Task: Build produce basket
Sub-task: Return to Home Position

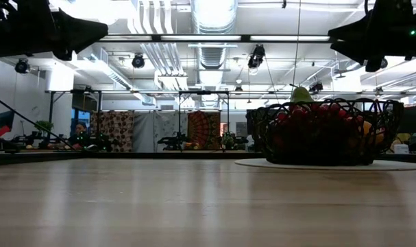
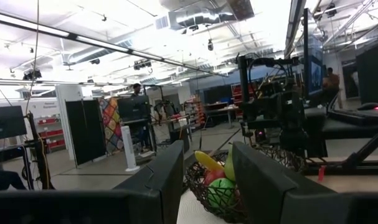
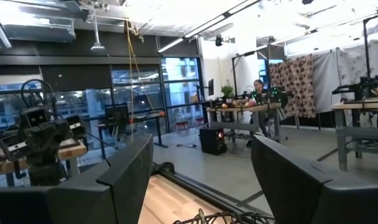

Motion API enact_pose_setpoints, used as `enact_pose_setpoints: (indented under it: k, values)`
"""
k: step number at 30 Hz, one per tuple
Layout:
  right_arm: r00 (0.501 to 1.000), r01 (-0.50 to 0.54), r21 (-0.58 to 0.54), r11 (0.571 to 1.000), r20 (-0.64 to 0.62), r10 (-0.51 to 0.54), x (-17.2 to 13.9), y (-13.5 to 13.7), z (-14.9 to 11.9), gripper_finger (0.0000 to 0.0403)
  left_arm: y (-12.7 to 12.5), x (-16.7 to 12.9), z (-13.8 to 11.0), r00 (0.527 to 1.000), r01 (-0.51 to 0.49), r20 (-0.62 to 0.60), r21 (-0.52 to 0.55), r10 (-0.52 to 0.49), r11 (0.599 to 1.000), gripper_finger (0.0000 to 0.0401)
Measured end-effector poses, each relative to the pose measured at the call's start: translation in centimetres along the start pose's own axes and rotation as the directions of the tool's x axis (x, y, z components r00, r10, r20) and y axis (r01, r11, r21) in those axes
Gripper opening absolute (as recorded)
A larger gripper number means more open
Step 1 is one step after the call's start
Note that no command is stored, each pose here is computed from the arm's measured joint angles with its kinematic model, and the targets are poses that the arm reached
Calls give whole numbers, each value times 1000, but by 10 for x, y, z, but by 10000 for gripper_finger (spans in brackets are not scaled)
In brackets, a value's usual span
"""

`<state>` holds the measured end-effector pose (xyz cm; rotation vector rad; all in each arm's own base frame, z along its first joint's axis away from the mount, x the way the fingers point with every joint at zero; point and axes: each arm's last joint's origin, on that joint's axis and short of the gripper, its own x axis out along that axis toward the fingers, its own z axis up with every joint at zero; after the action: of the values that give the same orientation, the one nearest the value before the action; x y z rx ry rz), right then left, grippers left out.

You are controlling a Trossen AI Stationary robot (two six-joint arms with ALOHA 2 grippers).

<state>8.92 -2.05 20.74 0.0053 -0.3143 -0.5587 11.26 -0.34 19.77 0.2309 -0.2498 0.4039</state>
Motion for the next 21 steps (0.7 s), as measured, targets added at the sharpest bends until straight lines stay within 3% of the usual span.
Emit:
enact_pose_setpoints:
  k: [21]
  values:
    - [1000, 0, 0, 1000, 0, 0, 0, 0, 0, 254, 0, 0, 0, 1000, 1, -1, 1, -1, 1000, 121]
